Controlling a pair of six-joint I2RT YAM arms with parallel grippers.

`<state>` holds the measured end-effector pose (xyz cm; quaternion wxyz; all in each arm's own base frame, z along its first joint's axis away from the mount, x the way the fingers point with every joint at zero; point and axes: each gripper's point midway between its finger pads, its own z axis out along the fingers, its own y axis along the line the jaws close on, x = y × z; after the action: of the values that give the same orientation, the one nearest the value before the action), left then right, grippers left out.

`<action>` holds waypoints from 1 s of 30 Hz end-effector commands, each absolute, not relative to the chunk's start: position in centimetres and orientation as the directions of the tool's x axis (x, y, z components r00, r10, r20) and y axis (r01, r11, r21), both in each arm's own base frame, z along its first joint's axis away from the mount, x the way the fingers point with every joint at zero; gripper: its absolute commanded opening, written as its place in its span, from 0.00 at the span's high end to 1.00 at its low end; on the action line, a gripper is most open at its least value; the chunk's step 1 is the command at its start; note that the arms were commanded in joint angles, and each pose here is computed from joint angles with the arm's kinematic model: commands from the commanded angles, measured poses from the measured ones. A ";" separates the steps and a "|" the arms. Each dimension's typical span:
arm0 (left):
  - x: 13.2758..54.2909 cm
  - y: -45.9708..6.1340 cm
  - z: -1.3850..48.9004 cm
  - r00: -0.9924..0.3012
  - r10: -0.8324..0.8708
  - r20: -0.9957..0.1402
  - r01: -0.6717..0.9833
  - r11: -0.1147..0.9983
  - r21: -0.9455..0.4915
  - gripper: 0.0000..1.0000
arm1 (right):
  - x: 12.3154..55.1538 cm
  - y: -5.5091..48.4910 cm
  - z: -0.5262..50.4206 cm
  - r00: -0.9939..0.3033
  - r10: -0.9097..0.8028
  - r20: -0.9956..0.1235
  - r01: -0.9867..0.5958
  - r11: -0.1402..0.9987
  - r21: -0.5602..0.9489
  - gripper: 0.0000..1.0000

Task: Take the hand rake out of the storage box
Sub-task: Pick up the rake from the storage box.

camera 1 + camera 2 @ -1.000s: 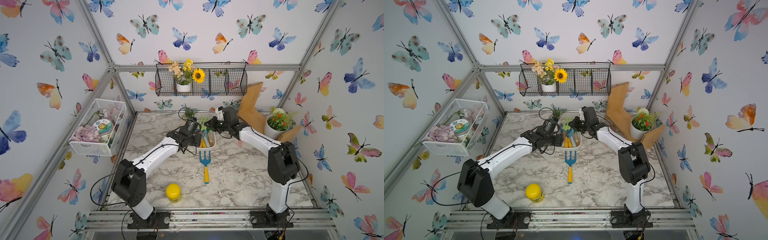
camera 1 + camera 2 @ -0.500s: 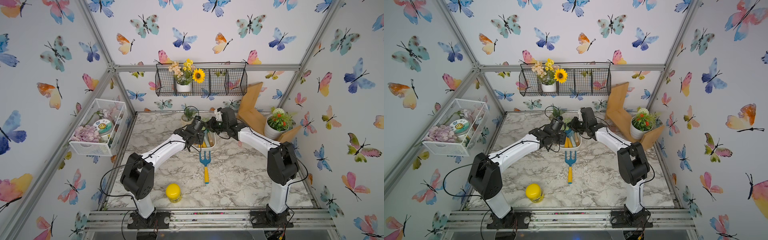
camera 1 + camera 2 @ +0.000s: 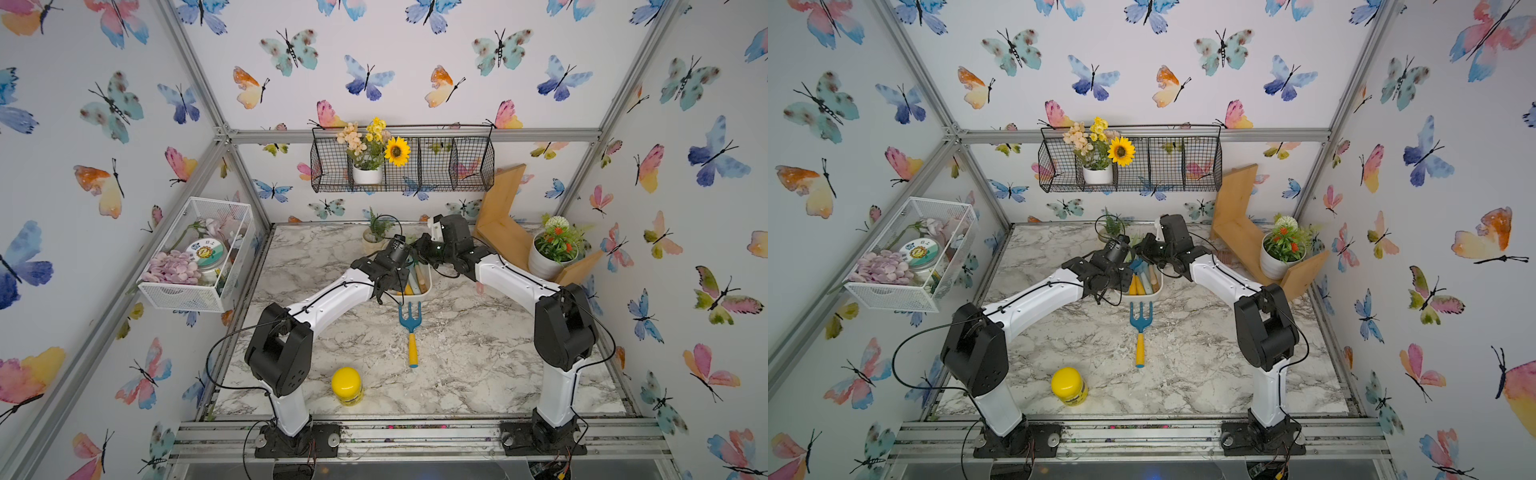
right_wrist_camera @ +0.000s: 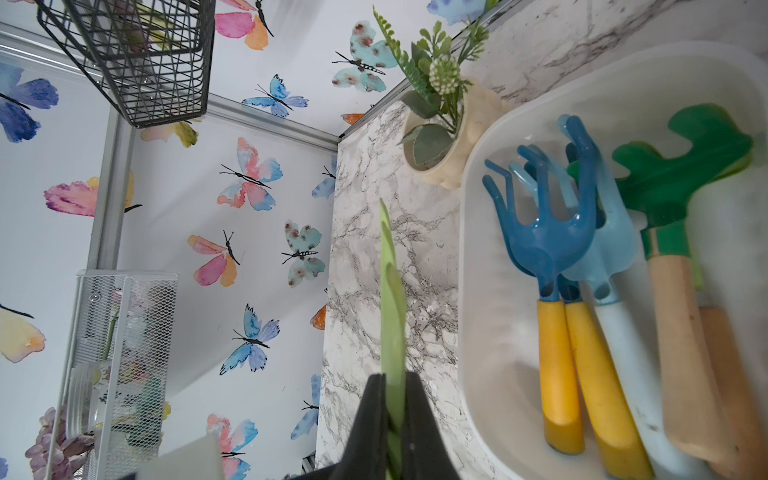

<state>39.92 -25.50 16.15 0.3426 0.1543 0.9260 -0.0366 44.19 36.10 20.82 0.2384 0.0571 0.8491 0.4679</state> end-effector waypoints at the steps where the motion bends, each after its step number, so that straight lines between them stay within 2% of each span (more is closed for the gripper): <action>1: 39.5 -26.1 16.0 -0.729 0.263 -0.632 0.329 0.944 0.013 0.83 | 44.1 36.7 24.2 -0.857 0.327 -0.397 -0.185 0.524 0.832 0.90; 5: 39.5 -26.3 16.4 -0.735 0.242 -0.634 0.334 0.942 -0.028 0.90 | 44.1 36.6 23.9 -0.856 0.319 -0.406 -0.190 0.536 0.822 0.85; 10: 39.7 -25.8 16.7 -0.766 0.163 -0.621 0.332 0.929 -0.166 0.91 | 44.2 36.7 25.0 -0.833 0.276 -0.479 -0.269 0.555 0.788 0.56; 15: 39.4 -24.8 18.1 -0.810 0.044 -0.585 0.349 0.838 -0.420 0.92 | 44.3 35.6 27.7 -0.765 0.220 -0.606 -0.393 0.586 0.709 0.41; 21: 38.4 -23.5 20.7 -0.855 -0.054 -0.516 0.379 0.615 -0.692 0.93 | 44.4 33.2 29.4 -0.720 0.209 -0.662 -0.461 0.568 0.681 0.37; 24: 37.7 -23.3 22.5 -0.868 -0.079 -0.489 0.403 0.462 -0.790 0.93 | 43.7 33.3 28.8 -0.728 0.180 -0.662 -0.506 0.509 0.696 0.38; 30: 35.8 -24.4 25.7 -0.875 -0.045 -0.481 0.462 0.218 -0.860 0.92 | 42.2 34.2 28.1 -0.712 0.115 -0.692 -0.596 0.421 0.683 0.39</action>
<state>38.26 -22.53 20.27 0.2172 0.0605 0.8279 -0.5136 43.67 32.82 27.77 0.3487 -0.1006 0.7944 0.4870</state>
